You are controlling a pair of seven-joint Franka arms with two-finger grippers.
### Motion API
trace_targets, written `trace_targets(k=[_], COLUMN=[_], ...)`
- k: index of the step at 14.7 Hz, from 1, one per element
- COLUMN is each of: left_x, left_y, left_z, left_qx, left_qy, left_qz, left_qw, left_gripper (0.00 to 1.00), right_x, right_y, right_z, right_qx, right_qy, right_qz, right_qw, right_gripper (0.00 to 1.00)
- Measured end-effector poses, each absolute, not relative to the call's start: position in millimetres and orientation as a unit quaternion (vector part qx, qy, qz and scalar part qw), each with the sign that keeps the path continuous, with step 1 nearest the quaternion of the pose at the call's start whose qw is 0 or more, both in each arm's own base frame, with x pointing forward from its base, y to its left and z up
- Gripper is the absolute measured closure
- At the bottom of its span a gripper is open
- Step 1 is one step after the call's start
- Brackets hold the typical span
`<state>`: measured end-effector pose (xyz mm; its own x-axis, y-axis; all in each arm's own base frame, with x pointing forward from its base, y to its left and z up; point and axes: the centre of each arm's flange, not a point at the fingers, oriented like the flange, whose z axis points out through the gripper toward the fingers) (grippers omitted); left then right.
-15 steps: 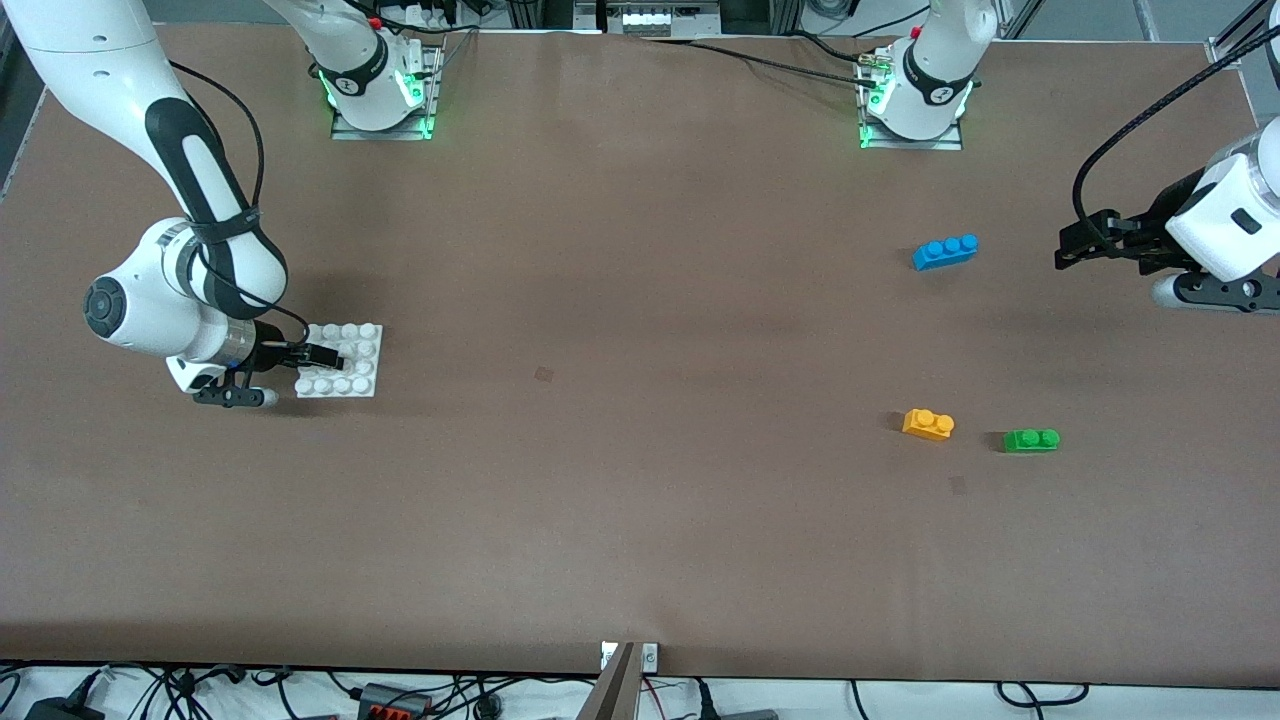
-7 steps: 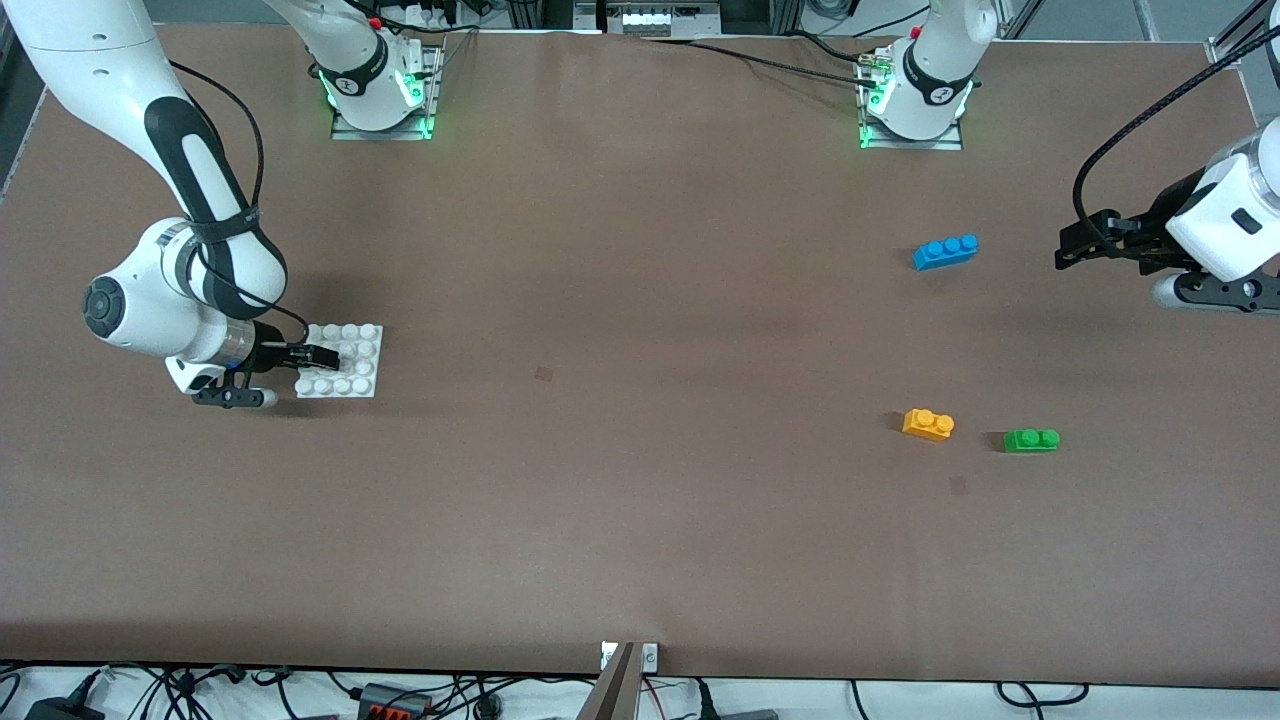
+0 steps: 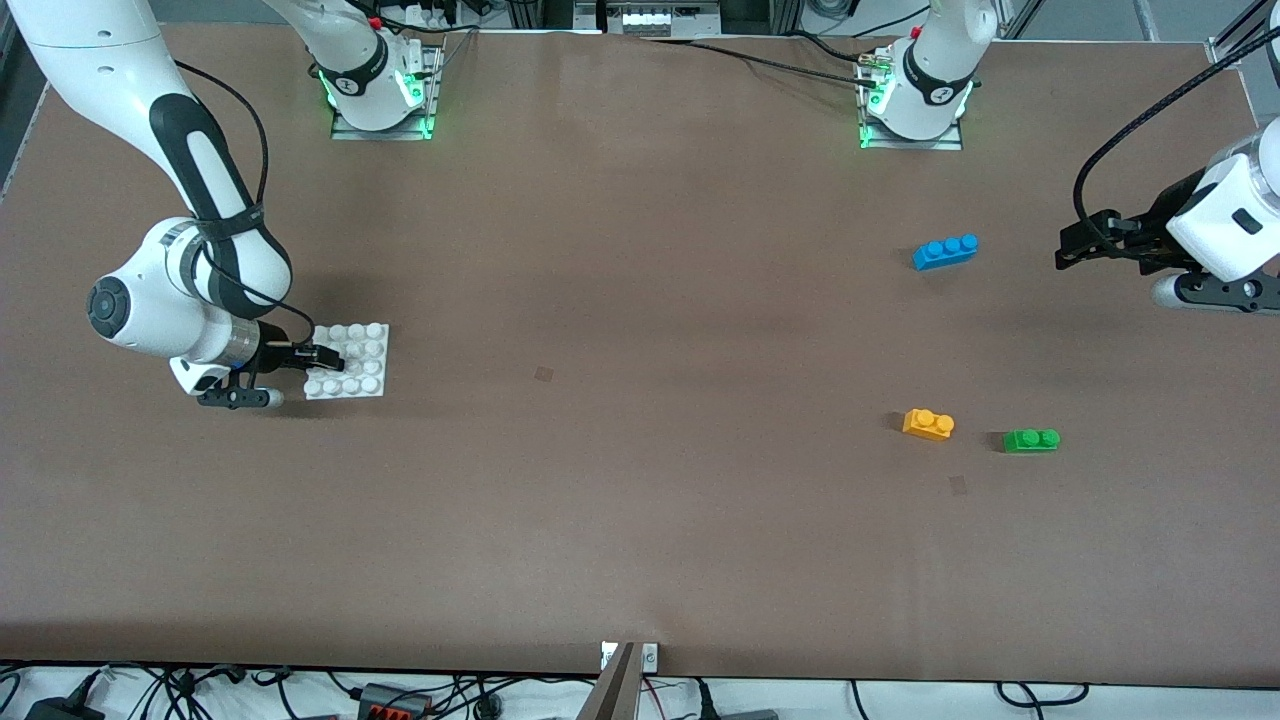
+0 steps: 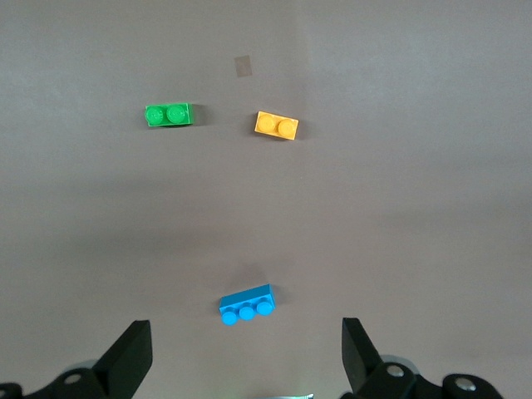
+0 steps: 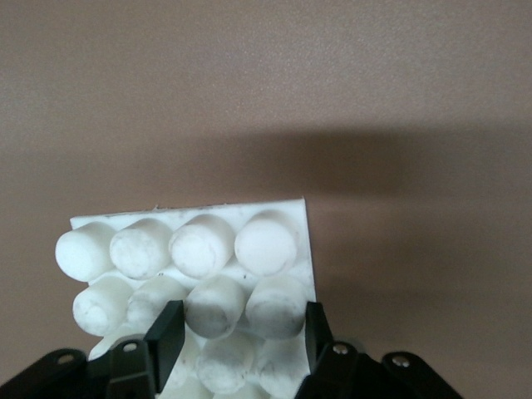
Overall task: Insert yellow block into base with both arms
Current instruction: 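Slide the white base with the right gripper toward the table middle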
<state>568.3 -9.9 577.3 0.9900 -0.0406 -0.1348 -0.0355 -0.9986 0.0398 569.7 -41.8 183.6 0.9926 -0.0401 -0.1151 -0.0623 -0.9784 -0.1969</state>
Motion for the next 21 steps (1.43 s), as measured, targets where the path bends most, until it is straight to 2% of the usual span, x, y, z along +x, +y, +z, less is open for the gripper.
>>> trace_targets(k=[3, 8, 15, 21], left_x=[568, 568, 568, 568], left_y=[-10, -10, -10, -10], left_z=[577, 577, 577, 577], left_qx=[0.997, 0.997, 0.997, 0.997], left_qy=[-0.019, -0.019, -0.019, -0.022], left_qz=[-0.068, -0.068, -0.068, -0.068], left_qw=[0.019, 0.019, 0.019, 0.019], left_gripper=[0.00, 0.00, 0.00, 0.00], right_x=[571, 568, 550, 547], right_y=[-21, 59, 184, 295], right_z=[184, 184, 183, 185], right_qx=[-0.993, -0.992, -0.993, -0.993], right_qy=[0.007, -0.046, -0.026, 0.043], right_qz=[0.058, 0.067, 0.083, 0.075], right_qw=[0.101, 0.096, 0.083, 0.075], right_gripper=[0.36, 0.36, 0.37, 0.37])
